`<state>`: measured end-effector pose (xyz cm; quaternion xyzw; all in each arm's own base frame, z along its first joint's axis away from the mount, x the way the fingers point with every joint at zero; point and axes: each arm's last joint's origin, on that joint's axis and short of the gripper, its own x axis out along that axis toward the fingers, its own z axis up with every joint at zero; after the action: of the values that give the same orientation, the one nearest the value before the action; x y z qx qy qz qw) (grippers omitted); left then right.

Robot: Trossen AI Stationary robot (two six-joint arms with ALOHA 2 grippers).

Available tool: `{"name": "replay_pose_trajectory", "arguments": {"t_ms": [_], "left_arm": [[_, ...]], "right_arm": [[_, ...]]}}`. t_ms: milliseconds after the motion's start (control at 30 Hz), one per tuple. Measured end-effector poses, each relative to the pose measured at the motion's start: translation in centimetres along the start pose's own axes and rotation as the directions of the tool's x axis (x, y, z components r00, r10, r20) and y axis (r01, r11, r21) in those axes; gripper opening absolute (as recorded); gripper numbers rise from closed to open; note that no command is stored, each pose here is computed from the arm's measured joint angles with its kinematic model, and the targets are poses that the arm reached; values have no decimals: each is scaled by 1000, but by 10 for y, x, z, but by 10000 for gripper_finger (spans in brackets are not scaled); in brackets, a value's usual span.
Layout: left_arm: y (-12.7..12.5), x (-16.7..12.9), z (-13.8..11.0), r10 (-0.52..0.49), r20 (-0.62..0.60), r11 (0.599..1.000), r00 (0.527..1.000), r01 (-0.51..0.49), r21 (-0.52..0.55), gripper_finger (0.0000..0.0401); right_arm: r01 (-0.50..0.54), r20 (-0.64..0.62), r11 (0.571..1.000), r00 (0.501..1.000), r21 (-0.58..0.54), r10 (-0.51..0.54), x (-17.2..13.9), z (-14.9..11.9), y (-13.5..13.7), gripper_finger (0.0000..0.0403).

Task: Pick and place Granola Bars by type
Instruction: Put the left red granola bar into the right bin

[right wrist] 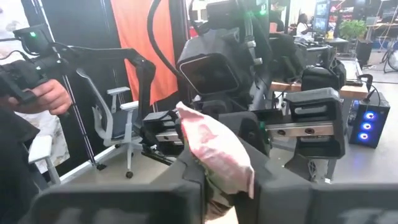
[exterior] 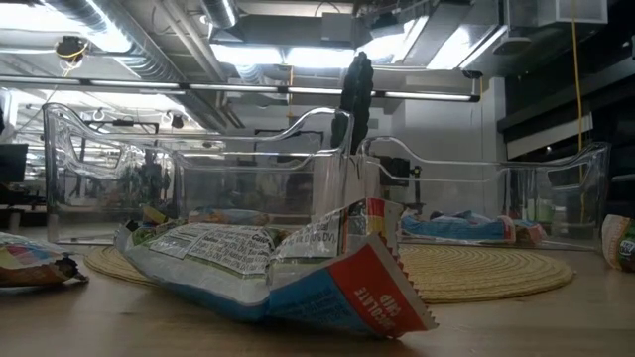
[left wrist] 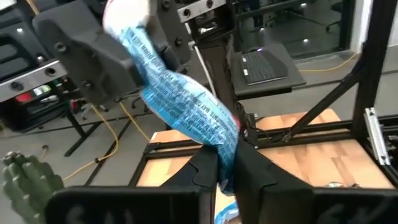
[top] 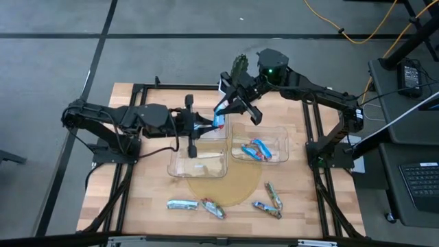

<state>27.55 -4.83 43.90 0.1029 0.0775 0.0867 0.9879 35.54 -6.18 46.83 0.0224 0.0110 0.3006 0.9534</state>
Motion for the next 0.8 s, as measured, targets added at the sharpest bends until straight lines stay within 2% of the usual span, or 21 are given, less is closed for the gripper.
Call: {"name": "replay_pose_trajectory", "arguments": {"t_ms": [133,267,400,533,700,800], "left_arm": [[3,-7,3,-21,17,998,1000,22,-56,52],[6,-30,12,-71,65,987,995,79,-138,92],[5,-55,14,-131,52,969,990,139,-204,125],[2,-72,15,-177,45,944,983,182,-275,141],[-10,-72,9,-214,17,933,977,210,-292,141],[-19,-65,1,-206,-25,941,978,191,-279,138]], "right_arm": [[-10,2,1000,1000,4,10,-2,1,-1,41],[-8,6,1000,1000,21,8,-6,4,1,45],[5,8,1000,1000,19,-5,-15,9,5,42],[15,0,1000,1000,-13,-15,-29,18,15,37],[36,-119,999,992,-13,-37,-50,17,38,40],[103,-236,995,967,17,-96,-63,11,53,45]]}}
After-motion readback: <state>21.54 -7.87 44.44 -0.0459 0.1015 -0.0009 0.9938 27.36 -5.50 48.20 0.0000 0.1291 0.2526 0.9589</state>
